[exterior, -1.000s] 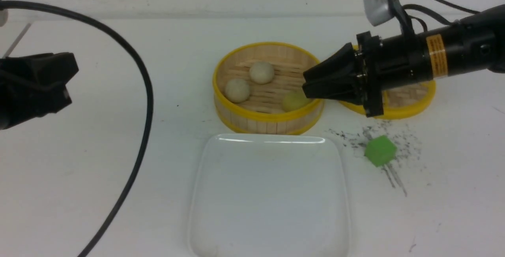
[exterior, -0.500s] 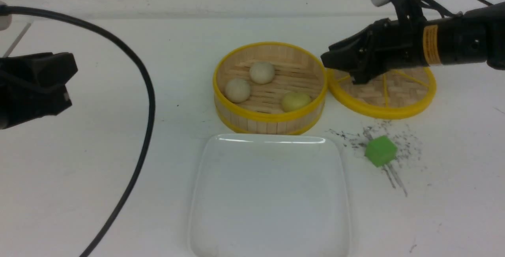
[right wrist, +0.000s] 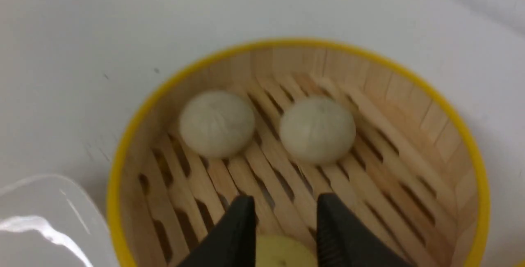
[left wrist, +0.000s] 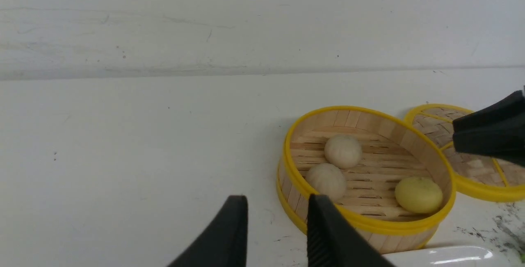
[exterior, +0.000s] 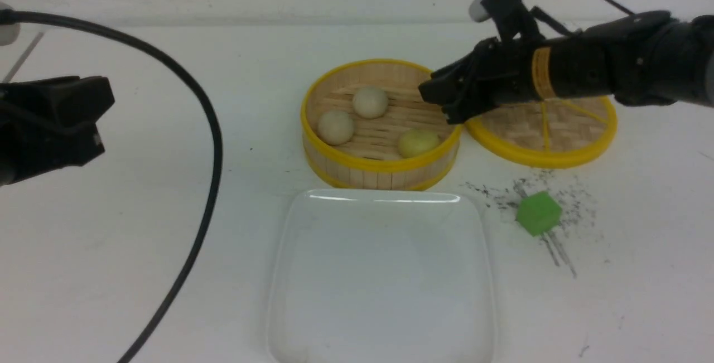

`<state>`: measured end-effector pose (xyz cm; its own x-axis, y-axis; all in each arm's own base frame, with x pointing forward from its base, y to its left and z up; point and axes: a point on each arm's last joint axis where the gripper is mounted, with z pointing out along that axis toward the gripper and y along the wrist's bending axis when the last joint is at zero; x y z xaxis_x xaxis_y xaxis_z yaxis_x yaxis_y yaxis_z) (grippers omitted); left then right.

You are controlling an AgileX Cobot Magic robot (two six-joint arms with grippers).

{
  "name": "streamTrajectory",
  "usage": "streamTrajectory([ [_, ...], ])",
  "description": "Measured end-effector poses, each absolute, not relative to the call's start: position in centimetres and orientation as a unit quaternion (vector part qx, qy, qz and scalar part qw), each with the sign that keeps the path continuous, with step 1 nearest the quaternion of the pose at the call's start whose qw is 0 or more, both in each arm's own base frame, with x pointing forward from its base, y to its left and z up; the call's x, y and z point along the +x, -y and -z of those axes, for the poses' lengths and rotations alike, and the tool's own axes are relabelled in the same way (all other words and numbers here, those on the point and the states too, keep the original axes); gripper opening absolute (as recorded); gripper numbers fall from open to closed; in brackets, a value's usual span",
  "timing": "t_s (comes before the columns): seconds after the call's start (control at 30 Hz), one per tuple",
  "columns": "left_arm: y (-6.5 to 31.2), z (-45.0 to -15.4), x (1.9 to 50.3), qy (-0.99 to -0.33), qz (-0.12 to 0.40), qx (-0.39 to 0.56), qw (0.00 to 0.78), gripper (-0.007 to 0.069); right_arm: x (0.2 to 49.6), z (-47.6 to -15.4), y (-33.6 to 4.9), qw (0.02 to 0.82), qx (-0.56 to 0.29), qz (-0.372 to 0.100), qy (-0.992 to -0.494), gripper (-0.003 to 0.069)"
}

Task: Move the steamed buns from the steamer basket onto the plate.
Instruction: Use the right arm to grab the steamed stuffed bun that is closest to it

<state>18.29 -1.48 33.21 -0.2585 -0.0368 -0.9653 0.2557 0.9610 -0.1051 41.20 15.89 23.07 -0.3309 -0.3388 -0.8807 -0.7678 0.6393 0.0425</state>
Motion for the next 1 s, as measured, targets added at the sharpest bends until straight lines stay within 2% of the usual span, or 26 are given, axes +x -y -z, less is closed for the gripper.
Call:
streamTrajectory([
  [0.17,1.5,-33.2,18.3,-0.784,0.124,0.072,0.603,0.0240,41.8,-21.3,-15.8,0.451,-0.358,-0.211,-0.790,0.0240],
  [0.33,1.5,-33.2,18.3,-0.784,0.124,0.072,0.603,0.0240,41.8,-20.8,-16.0,0.447,-0.361,-0.210,-0.791,0.0240],
  [0.77,1.6,-33.2,18.2,-0.785,0.127,0.075,0.602,0.0240,41.2,-19.7,-16.7,0.420,-0.380,-0.254,-0.784,0.0240],
  [1.0,1.7,-33.2,18.2,-0.785,0.129,0.077,0.601,0.0240,40.9,-19.4,-17.4,0.415,-0.386,-0.258,-0.783,0.0240],
])
